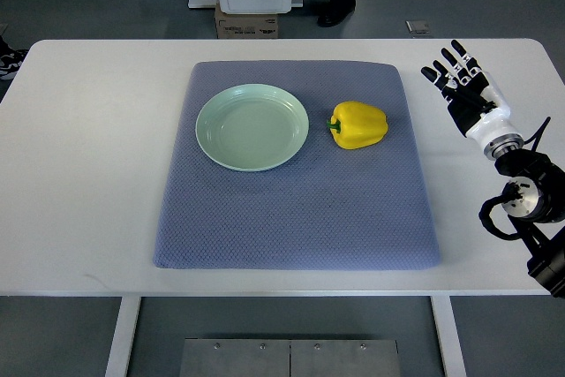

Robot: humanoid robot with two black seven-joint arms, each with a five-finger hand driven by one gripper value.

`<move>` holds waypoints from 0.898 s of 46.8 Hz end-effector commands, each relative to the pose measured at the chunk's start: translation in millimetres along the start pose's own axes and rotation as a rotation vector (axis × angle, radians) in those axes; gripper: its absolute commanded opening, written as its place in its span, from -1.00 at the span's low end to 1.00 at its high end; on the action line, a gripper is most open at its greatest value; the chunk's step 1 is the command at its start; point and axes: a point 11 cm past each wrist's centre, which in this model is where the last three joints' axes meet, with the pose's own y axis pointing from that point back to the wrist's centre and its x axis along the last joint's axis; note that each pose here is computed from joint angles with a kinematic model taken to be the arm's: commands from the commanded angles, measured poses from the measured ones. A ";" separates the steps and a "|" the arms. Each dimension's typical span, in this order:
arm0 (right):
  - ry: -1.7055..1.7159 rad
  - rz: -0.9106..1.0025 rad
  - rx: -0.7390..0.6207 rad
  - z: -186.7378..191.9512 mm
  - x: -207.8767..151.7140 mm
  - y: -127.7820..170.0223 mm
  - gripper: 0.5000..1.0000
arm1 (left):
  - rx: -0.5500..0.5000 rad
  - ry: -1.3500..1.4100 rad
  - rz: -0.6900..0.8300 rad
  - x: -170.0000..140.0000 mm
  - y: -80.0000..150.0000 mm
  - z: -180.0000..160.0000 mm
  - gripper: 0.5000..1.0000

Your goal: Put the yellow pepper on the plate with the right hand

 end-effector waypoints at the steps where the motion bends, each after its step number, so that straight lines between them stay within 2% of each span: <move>1: 0.006 -0.007 0.002 -1.8 -1.7 -1.2 0.95 | 0.000 0.000 0.000 0.0 0.0 0.0 1.00; 16: 0.047 -0.098 0.053 -16.3 -11.0 -3.7 0.99 | 0.000 0.000 0.000 0.0 0.0 0.0 1.00; 42: 0.442 -0.308 -0.036 -16.9 -43.1 -13.7 0.97 | 0.000 0.000 0.000 0.0 0.0 0.0 1.00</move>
